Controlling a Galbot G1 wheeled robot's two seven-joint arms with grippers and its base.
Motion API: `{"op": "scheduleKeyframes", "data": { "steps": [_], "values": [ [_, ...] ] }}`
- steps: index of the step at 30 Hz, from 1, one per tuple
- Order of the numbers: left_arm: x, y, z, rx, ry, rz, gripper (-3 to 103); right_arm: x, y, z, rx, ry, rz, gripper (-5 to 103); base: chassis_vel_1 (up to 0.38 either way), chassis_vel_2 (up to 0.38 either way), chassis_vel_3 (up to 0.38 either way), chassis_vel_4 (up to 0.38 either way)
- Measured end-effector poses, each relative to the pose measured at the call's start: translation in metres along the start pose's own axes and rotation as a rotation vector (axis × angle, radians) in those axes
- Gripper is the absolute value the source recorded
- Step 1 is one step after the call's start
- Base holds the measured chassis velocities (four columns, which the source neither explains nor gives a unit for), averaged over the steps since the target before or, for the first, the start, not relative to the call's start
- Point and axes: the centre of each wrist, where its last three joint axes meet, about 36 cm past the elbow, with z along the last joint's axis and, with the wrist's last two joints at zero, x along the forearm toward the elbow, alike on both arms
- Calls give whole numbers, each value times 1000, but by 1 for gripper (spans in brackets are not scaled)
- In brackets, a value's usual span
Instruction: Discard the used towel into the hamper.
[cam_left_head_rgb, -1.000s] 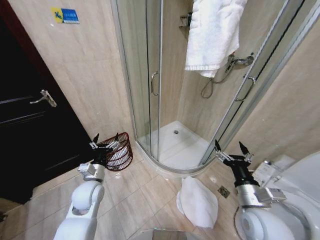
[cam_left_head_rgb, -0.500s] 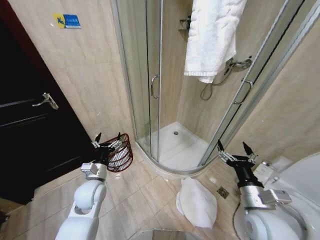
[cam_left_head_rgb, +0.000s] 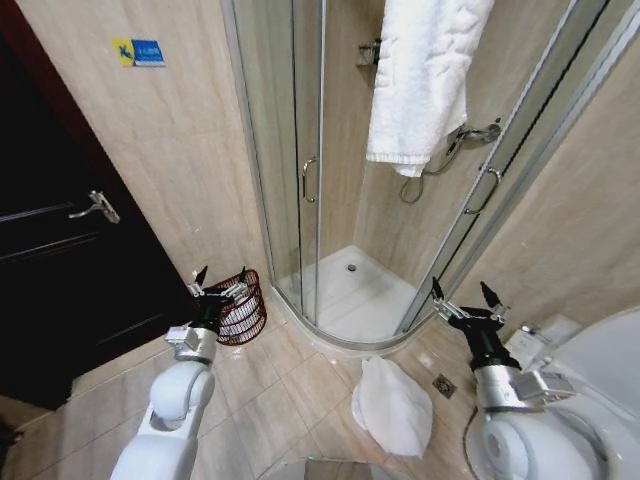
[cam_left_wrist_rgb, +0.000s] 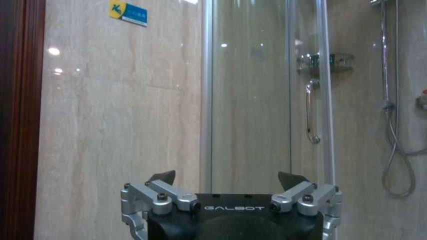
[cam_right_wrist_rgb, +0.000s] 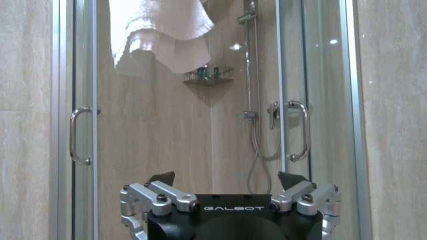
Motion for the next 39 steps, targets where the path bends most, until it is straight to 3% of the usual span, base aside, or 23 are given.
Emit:
{"op": "scheduleKeyframes", "data": {
  "steps": [24, 26, 31, 39],
  "values": [
    [3, 1, 11, 25, 9, -12, 100, 1, -1, -7, 12, 28, -1, 100, 0, 0, 0, 0],
    [5, 3, 11, 50, -7, -14, 100, -3, -1, -12, 10, 17, 1, 100, 0, 0, 0, 0],
    [5, 6, 11, 50, -26, -19, 100, -11, 1, -19, -7, -13, -1, 100, 0, 0, 0, 0],
    [1, -2, 9, 63, -80, 23, 100, -56, -13, -62, 41, -127, -90, 100, 0, 0, 0, 0]
  ]
}}
